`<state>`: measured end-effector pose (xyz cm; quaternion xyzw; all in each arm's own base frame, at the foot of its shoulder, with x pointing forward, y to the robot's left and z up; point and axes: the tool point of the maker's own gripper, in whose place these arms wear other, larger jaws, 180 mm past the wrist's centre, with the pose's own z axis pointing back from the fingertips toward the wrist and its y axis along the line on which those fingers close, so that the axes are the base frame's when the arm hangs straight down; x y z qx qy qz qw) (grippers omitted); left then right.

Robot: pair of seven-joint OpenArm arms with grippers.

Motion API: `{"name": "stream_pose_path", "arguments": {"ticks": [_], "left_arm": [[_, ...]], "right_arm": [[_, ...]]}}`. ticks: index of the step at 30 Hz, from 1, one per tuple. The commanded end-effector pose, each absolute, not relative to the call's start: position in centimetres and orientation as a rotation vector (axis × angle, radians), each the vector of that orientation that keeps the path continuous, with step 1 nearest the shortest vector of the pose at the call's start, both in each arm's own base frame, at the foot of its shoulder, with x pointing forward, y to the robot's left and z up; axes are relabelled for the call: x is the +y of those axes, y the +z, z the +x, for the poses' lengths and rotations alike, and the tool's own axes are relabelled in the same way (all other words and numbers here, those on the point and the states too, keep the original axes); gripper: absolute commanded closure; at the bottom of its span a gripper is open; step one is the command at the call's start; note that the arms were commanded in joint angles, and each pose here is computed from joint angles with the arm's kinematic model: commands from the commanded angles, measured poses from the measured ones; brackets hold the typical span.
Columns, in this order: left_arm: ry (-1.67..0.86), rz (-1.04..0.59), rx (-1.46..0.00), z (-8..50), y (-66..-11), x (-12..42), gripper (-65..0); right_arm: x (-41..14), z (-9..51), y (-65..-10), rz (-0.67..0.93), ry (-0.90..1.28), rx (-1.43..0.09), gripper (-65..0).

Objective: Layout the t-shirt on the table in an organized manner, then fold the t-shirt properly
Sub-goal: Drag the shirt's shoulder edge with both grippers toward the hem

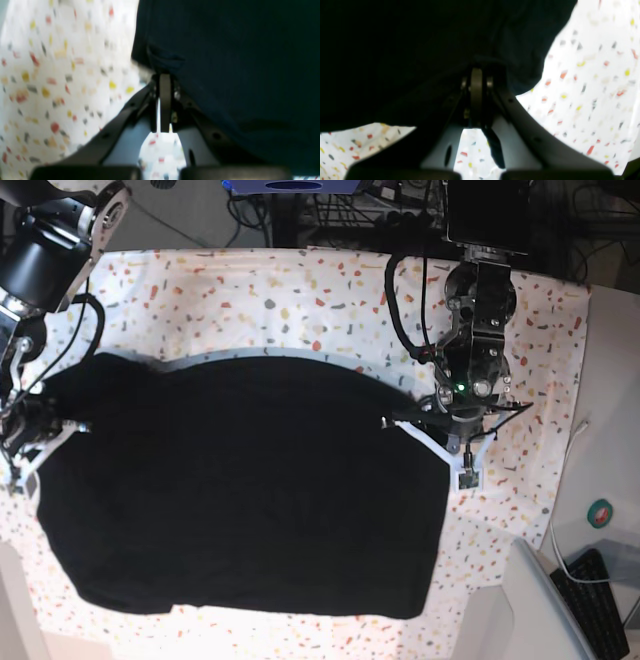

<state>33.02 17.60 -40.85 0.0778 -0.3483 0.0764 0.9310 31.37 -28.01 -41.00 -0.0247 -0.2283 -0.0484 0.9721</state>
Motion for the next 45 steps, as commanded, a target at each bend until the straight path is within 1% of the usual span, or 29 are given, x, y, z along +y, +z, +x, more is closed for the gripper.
{"name": "stream_pose_path", "arguments": {"ticks": [1, 3, 5, 9, 11, 15, 18, 21, 24, 29, 36, 41, 45], "left_arm": [[0.165, 0.166, -0.771, 34.5, -39.2, 17.7, 0.0], [0.17, 0.167, -0.777, 35.4, -38.9, 17.8, 0.0], [0.189, 0.183, -0.754, 35.9, -39.6, 18.3, 0.0], [0.213, 0.194, -0.71, 36.6, -41.0, 18.7, 0.0], [0.215, 0.197, -0.703, 36.9, -41.2, 18.9, 0.0], [0.245, 0.207, -0.743, 38.0, -40.4, 19.9, 0.0], [0.302, 0.222, -0.718, 38.2, -41.1, 21.7, 0.0], [0.301, 0.225, -0.678, 38.1, -42.3, 21.7, 0.0], [0.3, 0.226, -0.686, 38.5, -42.2, 21.8, 0.0], [0.293, 0.236, -0.743, 39.5, -41.5, 21.9, 0.0], [0.293, 0.24, -0.723, 41.0, -41.7, 22.1, 0.0], [0.283, 0.254, -0.748, 41.4, -42.0, 22.3, 0.0], [0.24, 0.256, -0.734, 41.3, -42.8, 21.4, 0.0]], "right_arm": [[-28.7, 33.5, -39.2, -0.07, -0.082, -0.513, 0.0], [-28.7, 34.6, -38.8, -0.07, -0.059, -0.514, 0.0], [-28.3, 35.8, -38.8, -0.057, -0.055, -0.516, 0.0], [-29.3, 37.8, -39.0, -0.048, -0.165, -0.55, 0.0], [-29.9, 38.5, -39.7, -0.035, -0.18, -0.551, 0.0], [-30.7, 39.4, -41.2, -0.009, -0.207, -0.545, 0.0], [-31.5, 40.2, -41.4, 0.001, -0.224, -0.558, 0.0], [-31.5, 40.8, -41.8, 0.02, -0.236, -0.558, 0.0], [-31.6, 41.3, -41.9, 0.03, -0.246, -0.568, 0.0], [-31.2, 41.7, -42.0, 0.042, -0.25, -0.58, 0.0], [-31.4, 41.8, -42.1, 0.031, -0.277, -0.591, 0.0], [-30.4, 42.7, -41.9, 0.046, -0.272, -0.633, 0.0], [-30.4, 43.2, -41.5, 0.044, -0.27, -0.663, 0.0]]}}
